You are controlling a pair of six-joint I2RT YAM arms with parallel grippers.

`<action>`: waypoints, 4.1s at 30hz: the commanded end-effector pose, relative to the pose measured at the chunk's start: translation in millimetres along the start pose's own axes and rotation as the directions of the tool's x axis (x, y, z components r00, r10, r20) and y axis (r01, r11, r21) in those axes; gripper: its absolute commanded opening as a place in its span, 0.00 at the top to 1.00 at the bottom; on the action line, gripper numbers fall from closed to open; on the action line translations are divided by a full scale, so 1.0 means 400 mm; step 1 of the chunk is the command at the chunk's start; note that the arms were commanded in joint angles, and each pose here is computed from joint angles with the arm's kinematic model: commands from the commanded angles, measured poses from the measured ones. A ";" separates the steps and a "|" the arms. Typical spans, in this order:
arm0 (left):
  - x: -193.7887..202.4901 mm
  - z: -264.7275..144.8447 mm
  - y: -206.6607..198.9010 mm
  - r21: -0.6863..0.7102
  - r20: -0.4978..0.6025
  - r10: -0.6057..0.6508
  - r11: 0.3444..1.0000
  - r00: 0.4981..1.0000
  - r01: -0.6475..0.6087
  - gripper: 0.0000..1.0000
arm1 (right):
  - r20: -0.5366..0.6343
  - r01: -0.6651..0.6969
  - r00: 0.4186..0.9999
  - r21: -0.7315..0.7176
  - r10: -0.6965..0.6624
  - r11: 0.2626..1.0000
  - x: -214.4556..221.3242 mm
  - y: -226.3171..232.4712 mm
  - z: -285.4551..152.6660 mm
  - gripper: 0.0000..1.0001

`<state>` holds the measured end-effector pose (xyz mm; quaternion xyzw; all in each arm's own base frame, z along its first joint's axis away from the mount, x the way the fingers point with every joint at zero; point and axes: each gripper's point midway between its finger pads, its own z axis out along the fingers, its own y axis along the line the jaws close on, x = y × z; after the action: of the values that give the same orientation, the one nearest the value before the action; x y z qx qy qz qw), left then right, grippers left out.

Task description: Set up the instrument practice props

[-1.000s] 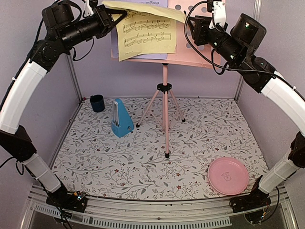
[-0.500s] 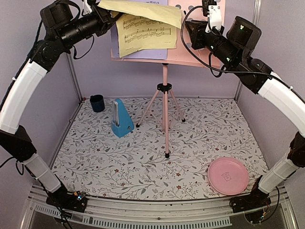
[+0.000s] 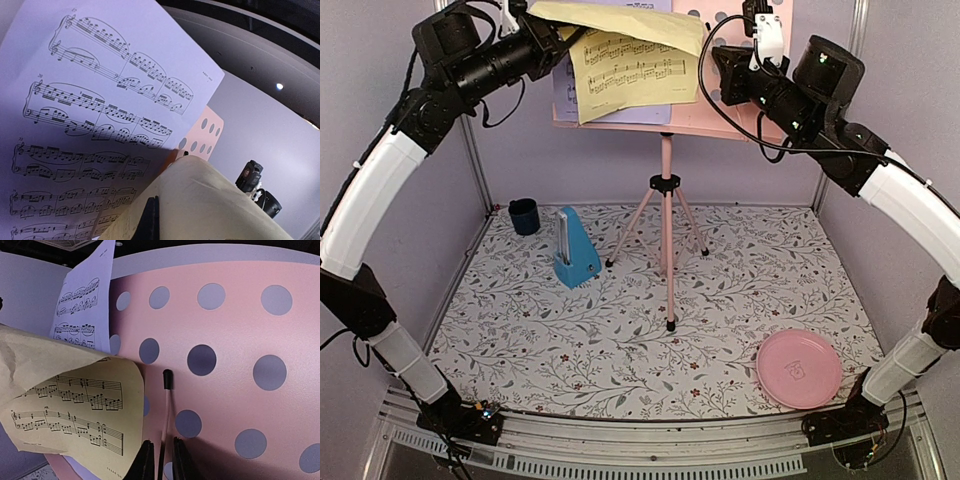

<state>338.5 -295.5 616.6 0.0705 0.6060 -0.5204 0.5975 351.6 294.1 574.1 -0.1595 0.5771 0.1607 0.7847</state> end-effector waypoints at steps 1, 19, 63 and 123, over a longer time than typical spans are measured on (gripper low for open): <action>-0.038 -0.018 -0.014 0.025 0.052 -0.008 1.000 0.999 0.007 1.00 | -0.017 -0.001 1.000 0.013 0.001 1.000 0.020 -0.009 0.006 0.92; -0.051 -0.017 0.010 -0.010 0.101 -0.078 0.997 0.992 0.079 1.00 | 0.053 0.046 0.998 -0.064 -0.042 0.997 -0.008 0.012 -0.034 1.00; 0.181 0.183 -0.099 0.188 -0.125 0.033 0.982 0.992 -0.009 1.00 | 0.149 0.111 0.986 -0.220 -0.079 0.969 -0.052 0.077 -0.065 1.00; 0.226 0.153 -0.097 0.162 -0.153 0.111 0.983 0.982 -0.086 0.84 | 0.045 0.093 0.994 0.039 -0.094 0.995 -0.080 -0.131 -0.252 0.46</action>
<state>331.9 -404.6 582.5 0.1841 0.6078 -0.5336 0.5585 270.3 217.4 599.6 -0.1914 0.5158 0.1389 0.8234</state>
